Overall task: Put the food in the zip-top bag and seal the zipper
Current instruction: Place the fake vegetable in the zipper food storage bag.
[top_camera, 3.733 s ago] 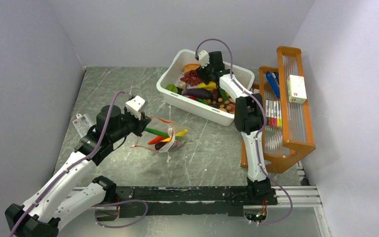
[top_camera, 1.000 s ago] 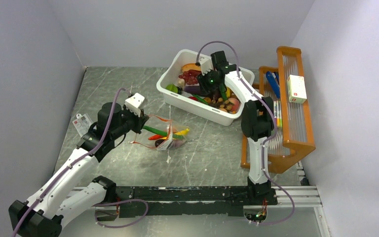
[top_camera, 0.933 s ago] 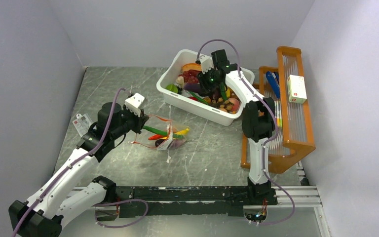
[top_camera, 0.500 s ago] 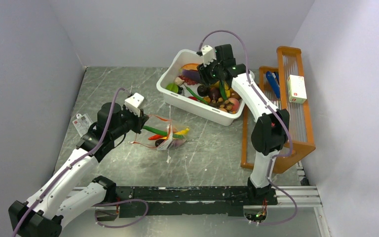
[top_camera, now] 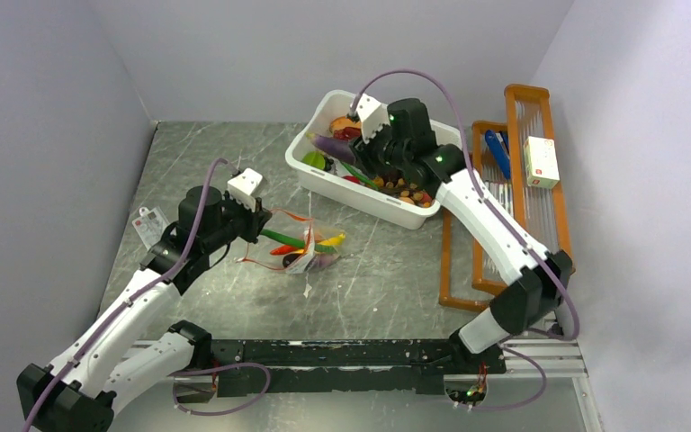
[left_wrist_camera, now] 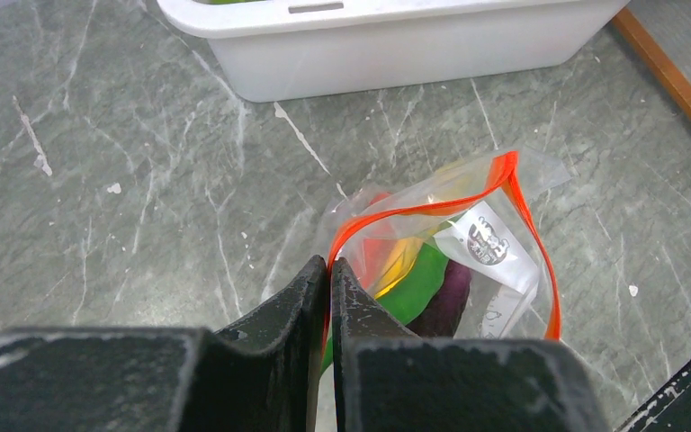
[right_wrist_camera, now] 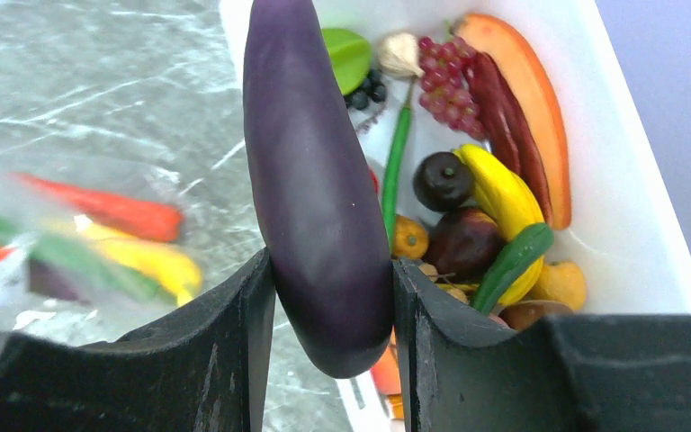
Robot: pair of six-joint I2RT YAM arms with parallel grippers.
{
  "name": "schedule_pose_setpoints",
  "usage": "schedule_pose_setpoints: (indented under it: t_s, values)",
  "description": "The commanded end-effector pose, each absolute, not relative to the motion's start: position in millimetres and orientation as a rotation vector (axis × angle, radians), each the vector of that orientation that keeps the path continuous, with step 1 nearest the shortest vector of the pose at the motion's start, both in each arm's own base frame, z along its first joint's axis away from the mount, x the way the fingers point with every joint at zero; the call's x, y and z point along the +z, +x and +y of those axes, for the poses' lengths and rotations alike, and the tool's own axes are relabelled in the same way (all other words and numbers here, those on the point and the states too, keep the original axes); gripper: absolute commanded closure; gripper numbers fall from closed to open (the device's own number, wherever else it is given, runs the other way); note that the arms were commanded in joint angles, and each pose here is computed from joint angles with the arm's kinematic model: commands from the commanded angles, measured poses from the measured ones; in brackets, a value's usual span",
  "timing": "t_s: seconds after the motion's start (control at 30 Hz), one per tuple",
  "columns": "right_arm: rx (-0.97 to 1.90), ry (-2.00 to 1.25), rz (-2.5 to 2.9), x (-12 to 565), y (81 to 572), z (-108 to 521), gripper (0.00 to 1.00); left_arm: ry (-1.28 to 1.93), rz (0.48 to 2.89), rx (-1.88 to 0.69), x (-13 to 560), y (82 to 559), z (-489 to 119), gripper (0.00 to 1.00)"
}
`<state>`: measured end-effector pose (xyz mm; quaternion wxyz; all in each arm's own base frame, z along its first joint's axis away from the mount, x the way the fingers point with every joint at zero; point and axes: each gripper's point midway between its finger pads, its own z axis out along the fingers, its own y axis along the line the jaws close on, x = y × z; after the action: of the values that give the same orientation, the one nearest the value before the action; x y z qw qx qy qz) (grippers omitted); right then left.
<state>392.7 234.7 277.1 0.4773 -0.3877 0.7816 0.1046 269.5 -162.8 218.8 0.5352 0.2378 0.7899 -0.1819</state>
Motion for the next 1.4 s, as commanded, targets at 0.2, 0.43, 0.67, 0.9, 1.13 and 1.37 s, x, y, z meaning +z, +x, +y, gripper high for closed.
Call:
schedule_pose_setpoints:
  t_s: [0.2, 0.43, 0.67, 0.9, 1.13, 1.37]
  values:
    - [0.303, -1.014, 1.795, 336.5, 305.5, 239.9, 0.68, 0.533, 1.827, -0.527, 239.1, 267.3, -172.5, 0.93]
    - [0.328, -1.202, 1.708, 339.0, 246.0, 233.8, 0.68, 0.434, 1.804, -0.704, 276.2, 263.3, -190.6, 0.93]
    - [0.232, -1.311, 1.569, 359.9, 215.9, 202.5, 0.68, 0.362, 1.831, -0.780, 306.3, 271.6, -201.2, 0.93]
    - [0.215, -1.456, 1.545, 343.5, 206.0, 205.5, 0.69, 0.350, 1.821, -0.765, 307.0, 282.8, -203.4, 0.93]
    - [0.284, -1.571, 1.584, 316.3, 192.8, 227.1, 0.70, 0.353, 1.845, -0.771, 295.9, 287.1, -207.1, 0.93]
    - [0.175, -1.629, 1.682, 279.8, 203.7, 248.6, 0.68, 0.353, 1.812, -0.817, 306.5, 283.3, -211.4, 0.93]
